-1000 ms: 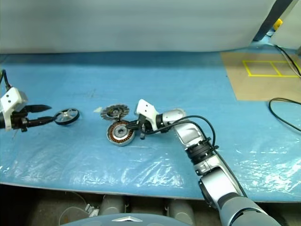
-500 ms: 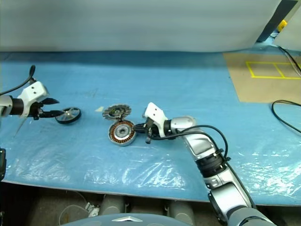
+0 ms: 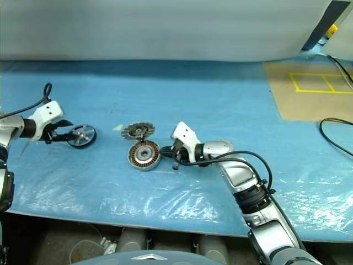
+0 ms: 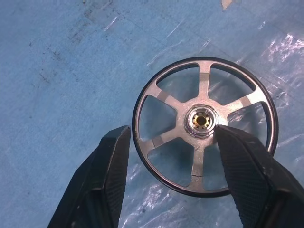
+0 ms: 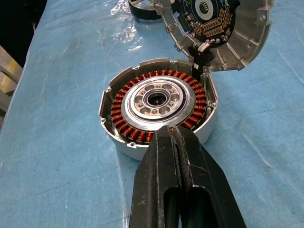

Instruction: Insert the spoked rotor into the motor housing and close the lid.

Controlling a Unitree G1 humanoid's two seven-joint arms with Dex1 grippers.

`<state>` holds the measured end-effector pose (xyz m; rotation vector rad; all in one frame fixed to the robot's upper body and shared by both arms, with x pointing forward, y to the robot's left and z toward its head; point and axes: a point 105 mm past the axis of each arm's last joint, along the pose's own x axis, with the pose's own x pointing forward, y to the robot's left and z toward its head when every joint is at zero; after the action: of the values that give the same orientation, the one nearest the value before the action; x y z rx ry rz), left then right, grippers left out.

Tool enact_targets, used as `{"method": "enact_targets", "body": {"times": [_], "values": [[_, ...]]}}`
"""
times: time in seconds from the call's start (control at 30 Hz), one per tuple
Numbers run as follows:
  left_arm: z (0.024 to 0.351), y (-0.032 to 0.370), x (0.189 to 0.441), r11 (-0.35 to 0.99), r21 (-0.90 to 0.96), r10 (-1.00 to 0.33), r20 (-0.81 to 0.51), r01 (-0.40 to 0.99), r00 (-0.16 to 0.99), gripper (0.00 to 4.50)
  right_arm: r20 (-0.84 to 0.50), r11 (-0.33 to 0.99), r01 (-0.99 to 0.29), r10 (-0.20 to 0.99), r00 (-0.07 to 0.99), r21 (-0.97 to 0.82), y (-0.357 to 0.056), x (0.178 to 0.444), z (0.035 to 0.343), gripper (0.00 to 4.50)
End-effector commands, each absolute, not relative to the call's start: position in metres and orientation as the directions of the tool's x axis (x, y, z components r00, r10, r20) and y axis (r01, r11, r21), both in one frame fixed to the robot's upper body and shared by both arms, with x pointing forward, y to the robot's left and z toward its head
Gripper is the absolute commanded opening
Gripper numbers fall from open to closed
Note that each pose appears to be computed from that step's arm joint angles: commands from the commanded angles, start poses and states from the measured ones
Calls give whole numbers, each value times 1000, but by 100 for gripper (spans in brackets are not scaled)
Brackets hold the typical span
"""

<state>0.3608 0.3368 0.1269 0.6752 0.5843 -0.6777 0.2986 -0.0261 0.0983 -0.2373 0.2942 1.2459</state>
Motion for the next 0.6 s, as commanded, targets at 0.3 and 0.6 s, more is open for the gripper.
{"method": "enact_targets", "body": {"times": [0.3, 0.6], "values": [[140, 333, 361, 595, 334, -415, -651, 731, 636, 289, -312, 296, -954, 902, 297, -50, -22, 300, 109, 0], [126, 328, 358, 571, 318, -438, -662, 757, 608, 289, -319, 304, -951, 897, 305, -56, -25, 302, 108, 0]]}}
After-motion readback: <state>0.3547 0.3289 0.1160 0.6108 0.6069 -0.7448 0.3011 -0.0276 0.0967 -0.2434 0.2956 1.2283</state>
